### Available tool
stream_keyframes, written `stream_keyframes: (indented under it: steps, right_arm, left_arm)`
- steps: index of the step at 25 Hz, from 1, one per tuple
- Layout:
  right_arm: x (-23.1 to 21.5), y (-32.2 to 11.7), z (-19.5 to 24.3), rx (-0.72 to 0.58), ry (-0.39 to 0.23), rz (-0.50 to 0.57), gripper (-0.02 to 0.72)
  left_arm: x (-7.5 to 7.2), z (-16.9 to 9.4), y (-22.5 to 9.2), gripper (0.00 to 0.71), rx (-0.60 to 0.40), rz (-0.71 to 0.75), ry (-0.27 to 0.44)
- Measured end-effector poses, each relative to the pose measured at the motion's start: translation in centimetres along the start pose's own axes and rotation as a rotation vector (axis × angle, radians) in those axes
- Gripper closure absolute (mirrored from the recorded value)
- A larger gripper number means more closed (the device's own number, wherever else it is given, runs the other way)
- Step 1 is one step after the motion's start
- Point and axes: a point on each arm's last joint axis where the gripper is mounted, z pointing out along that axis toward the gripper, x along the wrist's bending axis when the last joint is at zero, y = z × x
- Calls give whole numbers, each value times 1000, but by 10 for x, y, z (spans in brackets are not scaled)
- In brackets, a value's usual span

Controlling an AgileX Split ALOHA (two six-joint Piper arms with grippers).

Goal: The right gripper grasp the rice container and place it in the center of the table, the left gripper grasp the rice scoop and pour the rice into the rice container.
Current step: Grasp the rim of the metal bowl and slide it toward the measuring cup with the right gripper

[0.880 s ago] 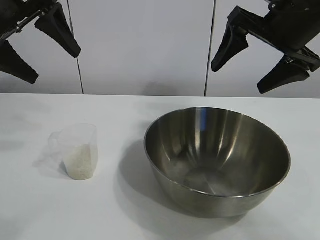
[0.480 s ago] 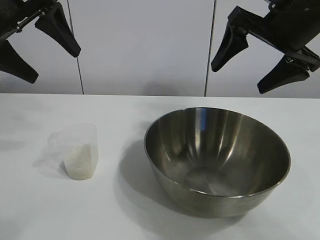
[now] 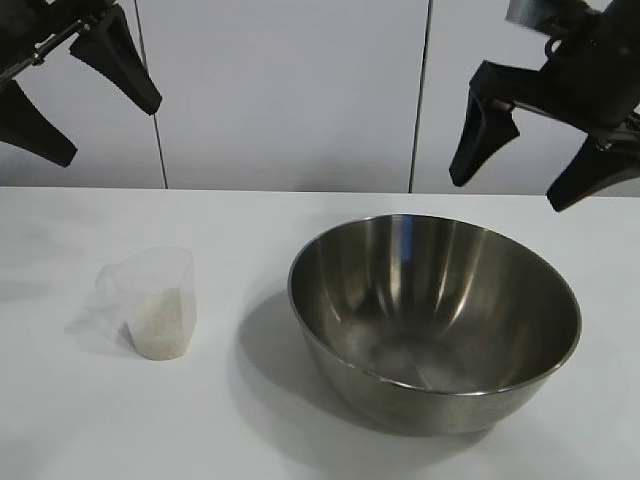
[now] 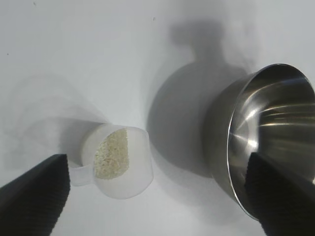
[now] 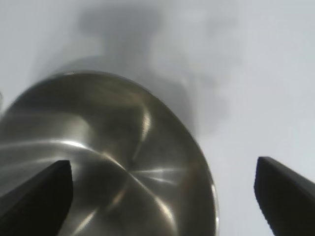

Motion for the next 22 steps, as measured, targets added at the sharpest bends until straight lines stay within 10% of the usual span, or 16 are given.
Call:
stream_keyframes:
  steps: [14,22]
  right_arm:
    - [-6,-20,29,-8,2,75,246]
    - [-7,-21,36,5,9,95,657]
  left_arm:
    - [0,0,0,16,-1,0,0]
    - [0,0,0,16,-1,0,0]
